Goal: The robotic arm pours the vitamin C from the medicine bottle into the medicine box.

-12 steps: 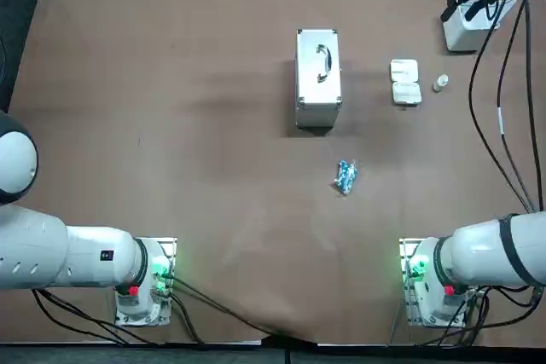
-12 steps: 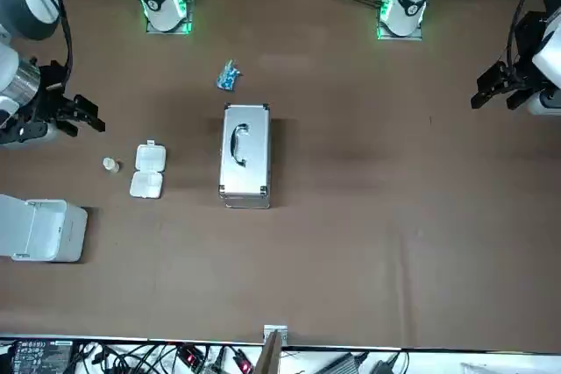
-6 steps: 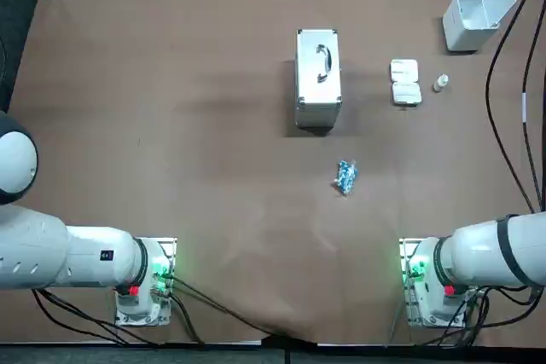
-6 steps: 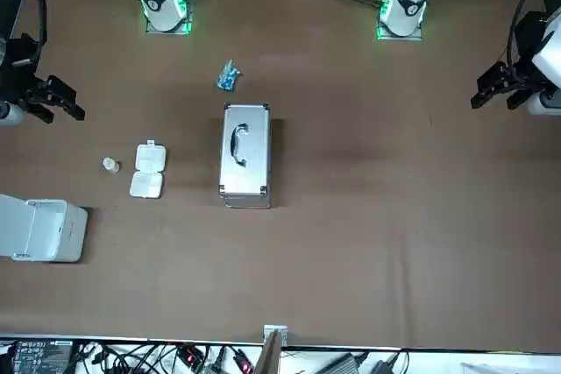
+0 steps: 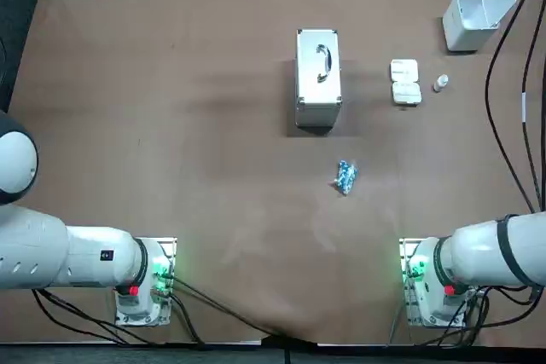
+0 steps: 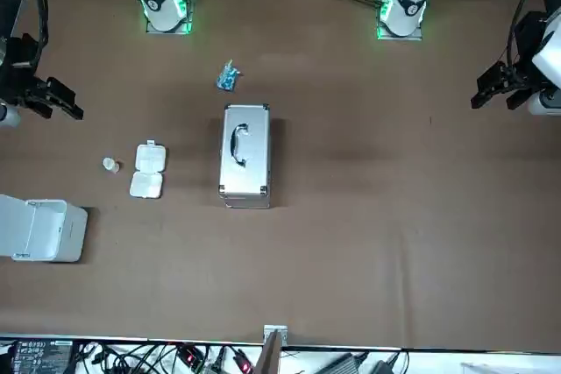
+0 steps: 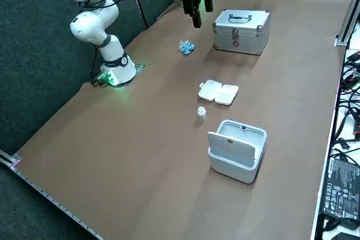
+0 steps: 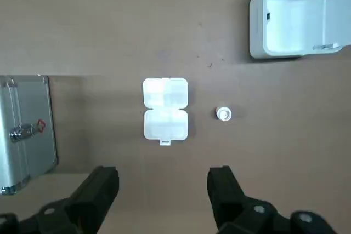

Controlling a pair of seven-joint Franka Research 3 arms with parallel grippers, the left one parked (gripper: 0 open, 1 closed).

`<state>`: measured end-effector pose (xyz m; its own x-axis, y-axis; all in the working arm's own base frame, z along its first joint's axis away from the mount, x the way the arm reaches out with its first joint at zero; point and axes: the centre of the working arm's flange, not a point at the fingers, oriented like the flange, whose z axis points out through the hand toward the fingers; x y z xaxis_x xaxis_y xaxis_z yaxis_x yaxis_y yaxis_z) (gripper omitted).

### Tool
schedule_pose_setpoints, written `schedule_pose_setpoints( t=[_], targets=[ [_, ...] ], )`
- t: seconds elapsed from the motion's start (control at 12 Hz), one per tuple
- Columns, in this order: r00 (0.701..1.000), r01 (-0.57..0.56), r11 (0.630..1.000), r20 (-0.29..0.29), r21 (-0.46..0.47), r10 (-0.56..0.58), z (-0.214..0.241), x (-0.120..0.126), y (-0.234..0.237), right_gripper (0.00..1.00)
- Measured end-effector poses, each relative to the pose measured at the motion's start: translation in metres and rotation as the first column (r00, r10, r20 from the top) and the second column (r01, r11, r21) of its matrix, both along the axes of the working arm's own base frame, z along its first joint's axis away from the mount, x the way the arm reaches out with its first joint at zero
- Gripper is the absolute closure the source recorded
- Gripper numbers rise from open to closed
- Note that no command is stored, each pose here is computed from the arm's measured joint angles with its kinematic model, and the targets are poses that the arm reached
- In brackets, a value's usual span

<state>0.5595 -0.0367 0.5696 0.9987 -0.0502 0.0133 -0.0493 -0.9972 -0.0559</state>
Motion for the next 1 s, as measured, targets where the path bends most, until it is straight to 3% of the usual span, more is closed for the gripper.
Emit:
schedule_pose_setpoints(
  t=[0.25, 0.67, 1.0],
  targets=[
    [0.999, -0.006, 1.000, 0.035, -0.004, 0.006, 0.020, 0.002, 0.003, 0.00],
    [0.999, -0.028, 1.000, -0.020, 0.000, 0.028, 0.043, -0.008, 0.011, 0.00],
    [0.999, -0.032, 0.999, -0.024, -0.032, 0.031, 0.046, -0.009, 0.009, 0.00]
  ],
)
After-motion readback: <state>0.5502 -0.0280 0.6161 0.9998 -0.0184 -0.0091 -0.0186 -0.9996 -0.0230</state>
